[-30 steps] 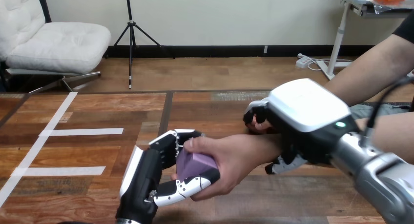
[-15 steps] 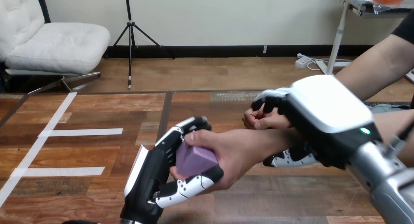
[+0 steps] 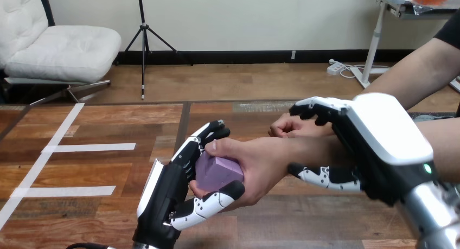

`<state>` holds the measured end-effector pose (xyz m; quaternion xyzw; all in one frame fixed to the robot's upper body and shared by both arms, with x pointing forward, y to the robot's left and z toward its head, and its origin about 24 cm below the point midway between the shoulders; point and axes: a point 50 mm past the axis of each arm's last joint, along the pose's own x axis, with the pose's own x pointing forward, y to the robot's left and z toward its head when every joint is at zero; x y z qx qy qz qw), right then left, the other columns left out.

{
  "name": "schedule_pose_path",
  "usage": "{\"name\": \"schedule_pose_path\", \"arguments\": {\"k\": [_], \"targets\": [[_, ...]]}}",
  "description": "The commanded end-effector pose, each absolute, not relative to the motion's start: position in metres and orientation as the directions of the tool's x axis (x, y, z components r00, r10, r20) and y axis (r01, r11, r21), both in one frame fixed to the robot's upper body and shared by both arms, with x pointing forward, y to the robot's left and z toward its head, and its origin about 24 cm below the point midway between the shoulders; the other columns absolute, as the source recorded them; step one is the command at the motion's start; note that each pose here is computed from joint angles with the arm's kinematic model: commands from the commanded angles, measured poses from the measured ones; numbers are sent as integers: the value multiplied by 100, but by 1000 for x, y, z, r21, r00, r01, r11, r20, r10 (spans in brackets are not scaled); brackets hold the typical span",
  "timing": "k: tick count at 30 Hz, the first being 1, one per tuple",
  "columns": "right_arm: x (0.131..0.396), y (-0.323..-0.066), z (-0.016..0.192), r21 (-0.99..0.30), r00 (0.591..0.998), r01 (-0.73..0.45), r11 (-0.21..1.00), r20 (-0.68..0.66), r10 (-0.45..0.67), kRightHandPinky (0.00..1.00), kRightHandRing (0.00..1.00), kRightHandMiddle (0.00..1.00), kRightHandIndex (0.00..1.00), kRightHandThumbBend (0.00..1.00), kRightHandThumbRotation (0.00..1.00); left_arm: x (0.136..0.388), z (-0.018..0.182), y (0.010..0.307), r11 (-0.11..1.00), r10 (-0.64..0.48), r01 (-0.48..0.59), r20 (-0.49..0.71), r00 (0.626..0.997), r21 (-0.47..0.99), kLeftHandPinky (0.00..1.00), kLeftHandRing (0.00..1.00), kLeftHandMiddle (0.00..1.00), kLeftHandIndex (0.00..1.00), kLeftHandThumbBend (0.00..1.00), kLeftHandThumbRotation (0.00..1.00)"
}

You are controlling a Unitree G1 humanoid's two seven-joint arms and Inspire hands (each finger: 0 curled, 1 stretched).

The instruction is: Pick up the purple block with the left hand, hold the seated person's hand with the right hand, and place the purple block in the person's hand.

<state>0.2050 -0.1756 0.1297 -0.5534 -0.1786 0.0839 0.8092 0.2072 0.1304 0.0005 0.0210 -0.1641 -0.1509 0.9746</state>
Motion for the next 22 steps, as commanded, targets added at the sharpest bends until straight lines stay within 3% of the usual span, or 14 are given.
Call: {"name": "schedule_pose_path", "arguments": {"k": [1, 15, 22], "targets": [[199, -173, 143, -874, 877, 179, 451, 350, 330, 59, 69, 74, 75, 60, 28, 219, 13, 126, 947, -320, 303, 390, 863, 107, 77, 83, 87, 89, 88, 51], [189, -170, 118, -752, 830, 264, 604, 496, 256, 63, 74, 77, 76, 54, 43, 218, 13, 129, 948, -317, 297, 419, 851, 113, 81, 85, 88, 91, 91, 59], [185, -166, 103, -646, 801, 287, 708, 567, 192, 65, 76, 78, 77, 52, 46, 216, 12, 128, 955, -294, 284, 431, 853, 88, 81, 86, 88, 91, 91, 59]]}}
